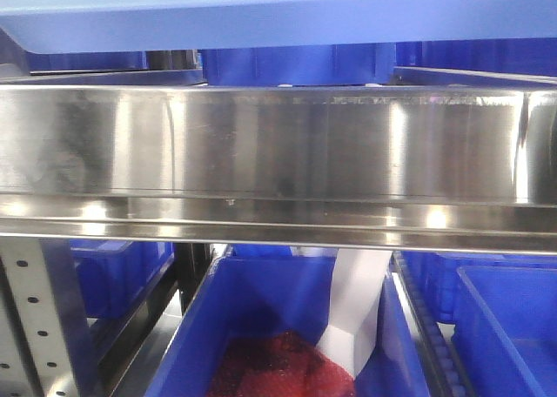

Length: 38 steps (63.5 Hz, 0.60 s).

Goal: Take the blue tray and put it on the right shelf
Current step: 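Raise the held tray above the steel shelf edge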

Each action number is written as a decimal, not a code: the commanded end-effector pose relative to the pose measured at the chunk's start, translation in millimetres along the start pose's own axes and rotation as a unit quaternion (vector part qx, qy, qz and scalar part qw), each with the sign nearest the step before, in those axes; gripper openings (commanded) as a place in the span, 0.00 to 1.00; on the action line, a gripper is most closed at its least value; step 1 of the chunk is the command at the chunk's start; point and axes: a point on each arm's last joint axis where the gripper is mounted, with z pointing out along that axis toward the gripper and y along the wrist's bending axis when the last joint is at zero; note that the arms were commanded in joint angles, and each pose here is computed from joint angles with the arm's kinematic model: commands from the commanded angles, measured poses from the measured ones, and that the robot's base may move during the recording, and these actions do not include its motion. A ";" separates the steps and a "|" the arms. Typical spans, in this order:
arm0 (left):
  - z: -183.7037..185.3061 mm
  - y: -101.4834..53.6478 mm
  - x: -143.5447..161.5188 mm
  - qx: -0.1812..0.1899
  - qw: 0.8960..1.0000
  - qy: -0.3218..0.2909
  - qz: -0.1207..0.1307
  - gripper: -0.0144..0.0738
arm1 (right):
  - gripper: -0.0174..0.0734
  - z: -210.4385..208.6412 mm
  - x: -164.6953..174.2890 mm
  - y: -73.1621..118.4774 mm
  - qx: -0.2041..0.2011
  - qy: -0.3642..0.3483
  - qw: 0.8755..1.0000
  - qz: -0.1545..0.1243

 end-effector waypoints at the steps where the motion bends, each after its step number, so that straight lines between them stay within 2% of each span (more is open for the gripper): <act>1: -18.5 -3.6 8.3 0.020 0.999 0.018 0.017 0.11 | 0.22 -15.6 -1.4 1.6 -0.017 -0.016 1.000 -0.004; 38: -18.5 -5.7 5.9 0.032 0.999 0.004 0.018 0.11 | 0.22 -15.7 -3.8 2.7 -0.023 -0.029 0.999 -0.003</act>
